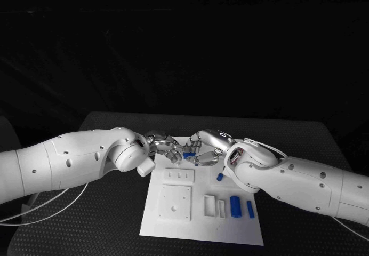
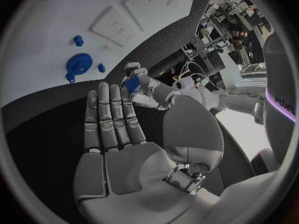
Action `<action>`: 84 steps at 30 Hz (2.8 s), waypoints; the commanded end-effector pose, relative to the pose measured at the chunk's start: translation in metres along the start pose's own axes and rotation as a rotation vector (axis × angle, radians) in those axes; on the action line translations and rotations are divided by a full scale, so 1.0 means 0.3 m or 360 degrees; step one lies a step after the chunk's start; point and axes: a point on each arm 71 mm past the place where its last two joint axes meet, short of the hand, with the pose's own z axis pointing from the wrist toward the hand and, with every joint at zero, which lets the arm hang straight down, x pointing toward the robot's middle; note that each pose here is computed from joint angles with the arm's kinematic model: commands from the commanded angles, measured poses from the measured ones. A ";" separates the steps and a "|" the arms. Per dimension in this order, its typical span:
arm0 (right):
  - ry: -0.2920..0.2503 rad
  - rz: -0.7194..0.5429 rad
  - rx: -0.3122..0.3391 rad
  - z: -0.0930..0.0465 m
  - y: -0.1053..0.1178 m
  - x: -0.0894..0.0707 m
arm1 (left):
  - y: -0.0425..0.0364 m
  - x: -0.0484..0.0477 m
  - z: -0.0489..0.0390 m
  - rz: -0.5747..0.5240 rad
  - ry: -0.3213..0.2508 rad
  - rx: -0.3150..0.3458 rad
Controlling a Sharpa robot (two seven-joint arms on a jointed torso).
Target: Assemble the parts on the task board
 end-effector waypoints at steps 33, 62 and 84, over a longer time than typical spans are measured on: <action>-0.0018 0.0889 0.0520 -0.013 -0.106 0.011 | -0.027 -0.033 -0.005 -0.0320 -0.0308 0.0147; -0.0150 0.0858 0.0459 0.041 -0.064 0.012 | -0.040 0.002 0.008 -0.0320 -0.0254 0.0129; -0.0137 0.0824 0.0448 0.048 -0.057 0.016 | -0.039 0.008 0.007 -0.0318 -0.0221 0.0121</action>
